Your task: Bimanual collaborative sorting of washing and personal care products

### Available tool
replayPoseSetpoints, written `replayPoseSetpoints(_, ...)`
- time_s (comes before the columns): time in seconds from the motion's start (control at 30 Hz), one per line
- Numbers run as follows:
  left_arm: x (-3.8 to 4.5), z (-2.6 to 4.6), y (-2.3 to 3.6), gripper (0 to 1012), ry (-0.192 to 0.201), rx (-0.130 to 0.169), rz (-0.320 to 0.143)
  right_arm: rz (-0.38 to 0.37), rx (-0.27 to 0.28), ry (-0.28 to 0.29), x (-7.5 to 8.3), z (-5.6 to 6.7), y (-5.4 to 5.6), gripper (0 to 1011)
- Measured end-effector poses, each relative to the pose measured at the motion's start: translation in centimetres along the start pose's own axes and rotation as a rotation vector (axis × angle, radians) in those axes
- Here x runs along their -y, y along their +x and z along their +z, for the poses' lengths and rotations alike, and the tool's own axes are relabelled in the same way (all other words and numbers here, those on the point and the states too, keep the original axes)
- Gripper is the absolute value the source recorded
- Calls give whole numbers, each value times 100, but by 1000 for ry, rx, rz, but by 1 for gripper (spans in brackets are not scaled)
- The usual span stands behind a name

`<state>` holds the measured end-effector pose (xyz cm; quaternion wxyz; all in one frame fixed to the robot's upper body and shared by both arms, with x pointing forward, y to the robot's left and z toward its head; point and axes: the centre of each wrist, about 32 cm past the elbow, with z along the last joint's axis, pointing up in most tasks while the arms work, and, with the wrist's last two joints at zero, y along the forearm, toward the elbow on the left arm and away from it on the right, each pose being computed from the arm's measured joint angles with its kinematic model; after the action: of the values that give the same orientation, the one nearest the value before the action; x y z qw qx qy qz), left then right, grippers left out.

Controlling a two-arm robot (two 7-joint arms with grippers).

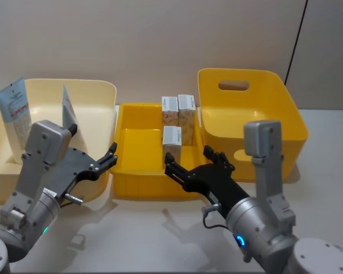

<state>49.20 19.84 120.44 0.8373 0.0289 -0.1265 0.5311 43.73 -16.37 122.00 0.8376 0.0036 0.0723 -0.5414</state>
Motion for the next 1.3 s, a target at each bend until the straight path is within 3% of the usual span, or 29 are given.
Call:
replayPoseSetpoints(0.33, 0, 0, 0, 1003, 0, 0, 0, -58, 27, -19, -165, -8, -105, 1001)
replayPoseSetpoints(1.3, 0, 0, 0, 1003, 0, 0, 0, -117, 109, -70, -591, -20, -134, 1001)
